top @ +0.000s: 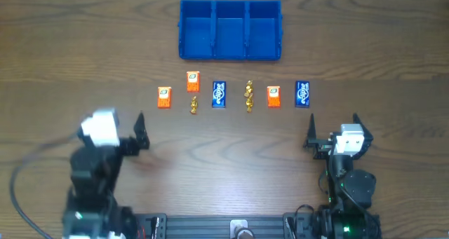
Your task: Sort Candies Into Trays
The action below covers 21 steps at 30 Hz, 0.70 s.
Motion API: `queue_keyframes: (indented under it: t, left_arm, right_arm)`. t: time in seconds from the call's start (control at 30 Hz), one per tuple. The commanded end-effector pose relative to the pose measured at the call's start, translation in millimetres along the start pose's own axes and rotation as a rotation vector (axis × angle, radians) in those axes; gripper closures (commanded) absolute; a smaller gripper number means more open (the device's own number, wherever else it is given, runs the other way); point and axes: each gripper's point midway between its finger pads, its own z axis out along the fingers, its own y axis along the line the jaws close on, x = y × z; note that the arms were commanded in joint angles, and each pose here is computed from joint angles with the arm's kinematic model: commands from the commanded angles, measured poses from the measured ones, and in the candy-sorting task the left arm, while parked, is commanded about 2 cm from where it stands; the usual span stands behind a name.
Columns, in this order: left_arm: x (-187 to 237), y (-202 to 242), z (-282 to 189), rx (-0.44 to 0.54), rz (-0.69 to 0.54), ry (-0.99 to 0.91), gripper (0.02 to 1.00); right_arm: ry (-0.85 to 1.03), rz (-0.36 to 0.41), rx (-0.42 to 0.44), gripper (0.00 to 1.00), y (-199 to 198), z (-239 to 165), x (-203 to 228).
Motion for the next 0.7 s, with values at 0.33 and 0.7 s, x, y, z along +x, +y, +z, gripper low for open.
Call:
queue_keyframes:
  t: [0.33,0.7]
  left_arm:
    - [-103.1,-64.8,105.7,0.041,-0.010,0.483,0.018]
    - [25.2,-57.0,152.1,-0.067,-0.025,0.940,0.018]
  right_arm:
    - [0.001,-0.008,-0.002,0.001,0.3,-0.1,1.3]
    - [0.001,-0.008,-0.002,0.001,0.3,-0.1,1.3]
